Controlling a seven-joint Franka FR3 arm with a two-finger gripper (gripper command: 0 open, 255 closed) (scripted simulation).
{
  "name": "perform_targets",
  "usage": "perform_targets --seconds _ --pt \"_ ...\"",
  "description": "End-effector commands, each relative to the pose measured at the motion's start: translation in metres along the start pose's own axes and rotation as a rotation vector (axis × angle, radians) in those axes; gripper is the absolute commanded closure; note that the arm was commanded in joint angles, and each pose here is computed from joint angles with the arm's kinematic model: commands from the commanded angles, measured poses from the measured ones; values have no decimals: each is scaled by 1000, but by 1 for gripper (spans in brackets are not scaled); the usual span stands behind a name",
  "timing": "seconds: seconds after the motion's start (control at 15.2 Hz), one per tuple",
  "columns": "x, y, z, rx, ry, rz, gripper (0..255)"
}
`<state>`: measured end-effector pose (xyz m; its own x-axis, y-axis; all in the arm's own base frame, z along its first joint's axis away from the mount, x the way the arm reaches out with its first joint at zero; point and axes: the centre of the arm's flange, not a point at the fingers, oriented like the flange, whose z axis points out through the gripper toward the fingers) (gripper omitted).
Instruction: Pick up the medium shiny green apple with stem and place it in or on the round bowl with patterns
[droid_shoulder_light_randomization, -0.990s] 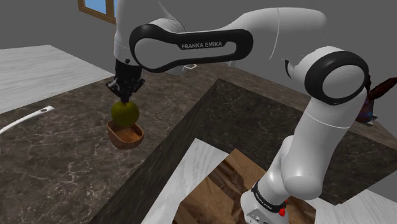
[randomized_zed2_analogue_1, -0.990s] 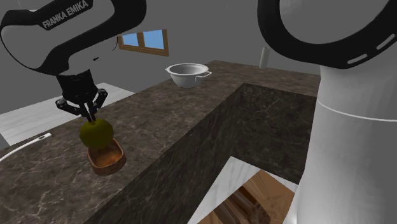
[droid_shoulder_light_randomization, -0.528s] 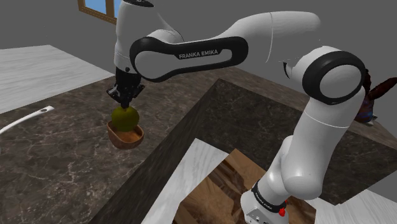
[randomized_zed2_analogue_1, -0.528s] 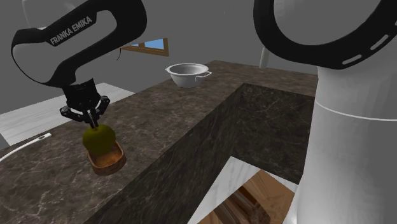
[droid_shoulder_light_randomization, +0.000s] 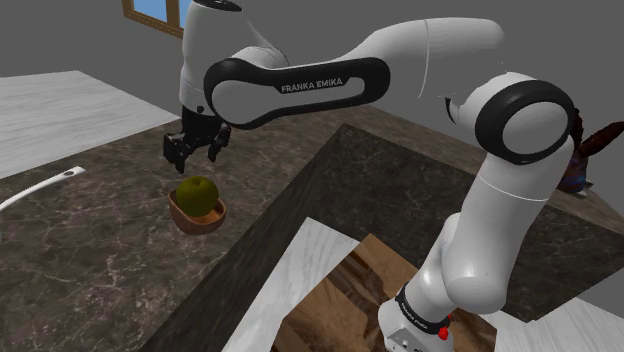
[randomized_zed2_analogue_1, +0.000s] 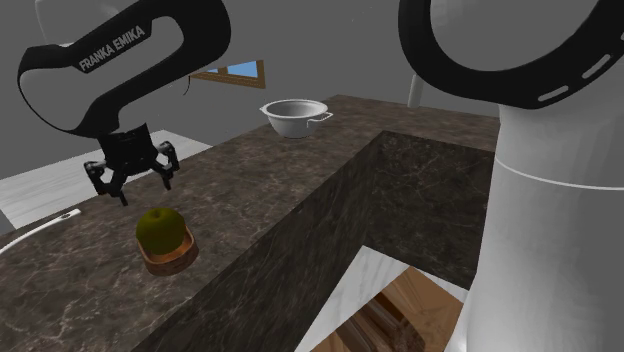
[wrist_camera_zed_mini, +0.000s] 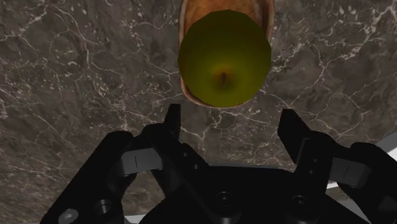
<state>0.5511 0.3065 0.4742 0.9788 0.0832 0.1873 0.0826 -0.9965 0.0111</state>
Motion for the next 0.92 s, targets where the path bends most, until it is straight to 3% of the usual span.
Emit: perform_targets --seconds 0.0,0.13,0.4,0.86 --pt "0 0 0 0 0 0 0" --pt "0 0 0 0 0 0 0" --pt "0 0 -50 0 0 0 0" --pt "0 0 -50 0 0 0 0"
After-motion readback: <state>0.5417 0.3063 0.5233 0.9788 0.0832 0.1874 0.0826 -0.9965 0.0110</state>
